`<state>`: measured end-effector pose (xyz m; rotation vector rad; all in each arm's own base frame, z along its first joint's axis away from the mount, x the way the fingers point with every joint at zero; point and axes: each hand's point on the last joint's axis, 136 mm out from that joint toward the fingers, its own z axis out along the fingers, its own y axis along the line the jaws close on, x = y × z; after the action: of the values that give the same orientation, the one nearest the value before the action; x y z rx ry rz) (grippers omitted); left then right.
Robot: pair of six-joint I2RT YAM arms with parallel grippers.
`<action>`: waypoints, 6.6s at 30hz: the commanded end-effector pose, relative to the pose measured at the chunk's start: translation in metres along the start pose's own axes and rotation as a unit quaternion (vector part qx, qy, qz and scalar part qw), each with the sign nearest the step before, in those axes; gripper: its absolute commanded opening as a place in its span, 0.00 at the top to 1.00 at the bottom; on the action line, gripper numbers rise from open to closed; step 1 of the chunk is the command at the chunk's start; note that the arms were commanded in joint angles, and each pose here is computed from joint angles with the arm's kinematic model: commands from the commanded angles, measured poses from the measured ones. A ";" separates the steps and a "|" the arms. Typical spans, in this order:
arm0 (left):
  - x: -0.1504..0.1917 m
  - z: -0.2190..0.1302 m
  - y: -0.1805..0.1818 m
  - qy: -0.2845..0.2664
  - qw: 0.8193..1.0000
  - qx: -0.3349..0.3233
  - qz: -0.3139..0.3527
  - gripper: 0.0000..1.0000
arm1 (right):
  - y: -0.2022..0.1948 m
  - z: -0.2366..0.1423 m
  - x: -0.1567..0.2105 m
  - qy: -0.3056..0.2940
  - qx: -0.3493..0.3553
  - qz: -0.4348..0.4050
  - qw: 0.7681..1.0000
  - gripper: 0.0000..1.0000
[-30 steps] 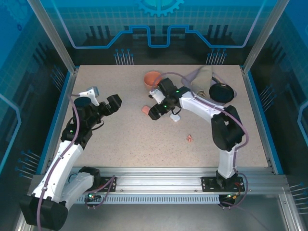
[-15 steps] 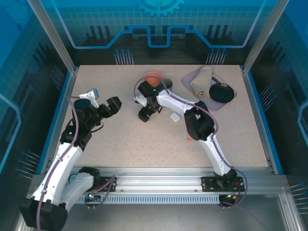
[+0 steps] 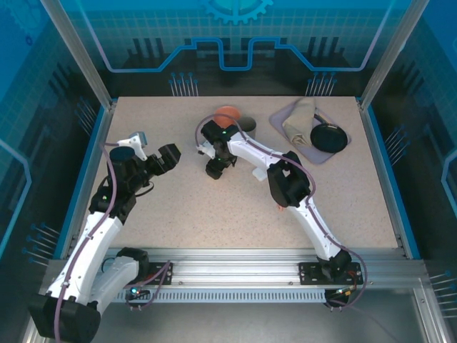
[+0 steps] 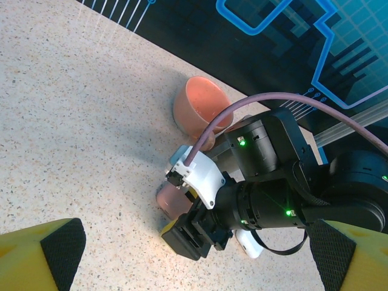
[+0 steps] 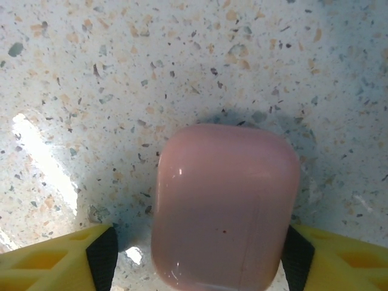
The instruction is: Insert the wireless bluetooth earbuds into the charging case
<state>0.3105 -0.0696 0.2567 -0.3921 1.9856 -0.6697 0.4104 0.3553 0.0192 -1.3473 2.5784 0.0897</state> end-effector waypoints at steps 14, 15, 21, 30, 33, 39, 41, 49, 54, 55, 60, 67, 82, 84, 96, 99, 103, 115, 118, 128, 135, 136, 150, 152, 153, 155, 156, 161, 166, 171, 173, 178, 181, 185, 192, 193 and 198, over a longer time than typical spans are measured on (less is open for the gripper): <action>0.001 0.000 -0.004 0.007 1.000 0.013 0.005 0.01 | -0.014 0.019 0.002 0.012 0.005 0.011 1.000 0.46; 0.001 0.000 -0.004 0.007 1.000 0.013 0.005 0.01 | -0.014 0.018 0.001 0.011 0.004 0.012 1.000 0.49; 0.003 -0.001 -0.003 0.009 1.000 0.012 0.005 0.01 | -0.014 0.002 -0.004 -0.018 -0.004 0.012 1.000 0.57; 0.017 0.006 -0.002 0.041 0.999 0.023 -0.007 0.01 | -0.011 -0.036 -0.003 -0.089 -0.019 -0.008 0.996 0.60; 0.027 0.015 -0.005 0.069 0.997 0.038 -0.019 0.01 | -0.006 -0.046 0.004 -0.108 -0.026 -0.018 0.994 0.61; 0.047 0.037 -0.019 0.134 0.986 0.092 -0.040 0.02 | 0.003 -0.072 0.025 -0.159 -0.037 -0.032 0.986 0.62; 0.051 0.042 -0.024 0.153 0.981 0.111 -0.043 0.03 | 0.007 -0.083 0.030 -0.176 -0.038 -0.040 0.983 0.62; 0.070 0.059 -0.044 0.226 0.955 0.185 -0.058 0.11 | 0.030 -0.124 0.055 -0.239 -0.052 -0.080 0.966 0.63; 0.089 0.064 -0.066 0.285 0.929 0.232 -0.046 0.14 | 0.043 -0.152 0.064 -0.275 -0.052 -0.111 0.954 0.63; 0.093 0.065 -0.071 0.295 0.925 0.237 -0.041 0.14 | 0.045 -0.156 0.065 -0.280 -0.052 -0.115 0.952 0.63; 0.115 0.072 -0.095 0.341 0.902 0.262 -0.020 0.17 | 0.051 -0.173 0.065 -0.299 -0.047 -0.132 0.944 0.63; 0.133 0.074 -0.113 0.380 0.882 0.279 -0.011 0.30 | 0.053 -0.182 0.063 -0.314 -0.050 -0.132 0.939 0.63; 0.145 0.070 -0.126 0.409 0.864 0.294 0.012 0.78 | 0.052 -0.182 0.055 -0.322 -0.066 -0.116 0.937 0.63; 0.144 0.071 -0.127 0.407 0.865 0.294 0.014 0.84 | 0.052 -0.183 0.055 -0.322 -0.066 -0.117 0.937 0.63; 0.121 0.056 -0.137 0.321 0.885 0.322 0.102 0.92 | 0.039 -0.226 0.073 -0.386 -0.082 -0.078 0.916 0.33; 0.115 0.047 -0.142 0.273 0.886 0.341 0.158 0.97 | 0.026 -0.248 0.087 -0.423 -0.073 -0.050 0.902 0.25; 0.115 0.031 -0.153 0.206 0.868 0.382 0.242 1.00 | 0.016 -0.278 0.106 -0.482 -0.048 -0.035 0.874 0.15; 0.118 -0.009 -0.172 0.053 0.801 0.420 0.424 1.00 | 0.041 -0.320 0.131 -0.540 -0.030 -0.082 0.837 0.00; 0.120 -0.014 -0.176 0.055 0.794 0.426 0.431 1.00 | 0.058 -0.317 0.128 -0.538 -0.009 -0.140 0.831 0.00; 0.123 -0.023 -0.186 0.058 0.780 0.441 0.440 1.00 | 0.080 -0.313 0.108 -0.523 0.030 -0.228 0.821 0.00; 0.125 -0.024 -0.186 0.066 0.778 0.441 0.442 1.00 | 0.079 -0.301 0.096 -0.505 0.042 -0.238 0.829 0.06; 0.126 -0.024 -0.186 0.068 0.778 0.441 0.442 1.00 | 0.078 -0.313 0.091 -0.513 0.047 -0.240 0.823 0.11; 0.129 -0.022 -0.182 0.083 0.778 0.434 0.447 1.00 | 0.065 -0.315 0.084 -0.500 0.075 -0.238 0.830 0.28; 0.129 -0.021 -0.182 0.084 0.777 0.433 0.449 1.00 | 0.064 -0.318 0.085 -0.500 0.077 -0.238 0.829 0.28; 0.129 -0.021 -0.181 0.085 0.777 0.431 0.450 1.00 | 0.063 -0.319 0.085 -0.499 0.080 -0.237 0.830 0.28; 0.129 -0.020 -0.181 0.086 0.777 0.429 0.452 1.00 | 0.061 -0.321 0.086 -0.498 0.082 -0.236 0.831 0.28; 0.130 -0.020 -0.181 0.087 0.777 0.430 0.452 1.00 | 0.059 -0.321 0.086 -0.496 0.085 -0.233 0.832 0.28; 0.131 -0.020 -0.180 0.088 0.776 0.431 0.452 1.00 | 0.050 -0.323 0.087 -0.495 0.094 -0.212 0.837 0.28; 0.132 -0.021 -0.179 0.090 0.776 0.431 0.453 1.00 | 0.044 -0.329 0.088 -0.499 0.099 -0.197 0.838 0.28; 0.131 -0.022 -0.179 0.084 0.775 0.432 0.454 1.00 | 0.038 -0.327 0.093 -0.494 0.095 -0.180 0.845 0.28; 0.130 -0.022 -0.179 0.079 0.775 0.432 0.454 1.00 | 0.039 -0.329 0.096 -0.496 0.087 -0.178 0.846 0.28; 0.127 -0.019 -0.179 0.066 0.782 0.424 0.452 1.00 | 0.037 -0.336 0.108 -0.505 0.071 -0.153 0.846 0.24; 0.121 -0.015 -0.178 0.046 0.792 0.411 0.449 1.00 | 0.022 -0.335 0.121 -0.498 0.081 -0.101 0.858 0.19; 0.110 -0.017 -0.178 0.004 0.802 0.400 0.444 1.00 | -0.002 -0.329 0.143 -0.471 0.073 0.000 0.879 0.04; 0.099 -0.028 -0.177 -0.027 0.809 0.391 0.437 1.00 | -0.026 -0.287 0.176 -0.390 -0.005 0.204 0.898 0.00; 0.098 -0.031 -0.177 -0.030 0.810 0.392 0.436 1.00 | -0.025 -0.277 0.180 -0.373 -0.021 0.225 0.900 0.00; 0.095 -0.037 -0.174 -0.039 0.812 0.389 0.434 1.00 | -0.014 -0.225 0.199 -0.298 -0.084 0.317 0.897 0.00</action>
<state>0.2337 -0.2503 0.3044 0.9549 1.4199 -0.7500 0.2907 0.1541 0.2303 -0.5196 2.1660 0.6031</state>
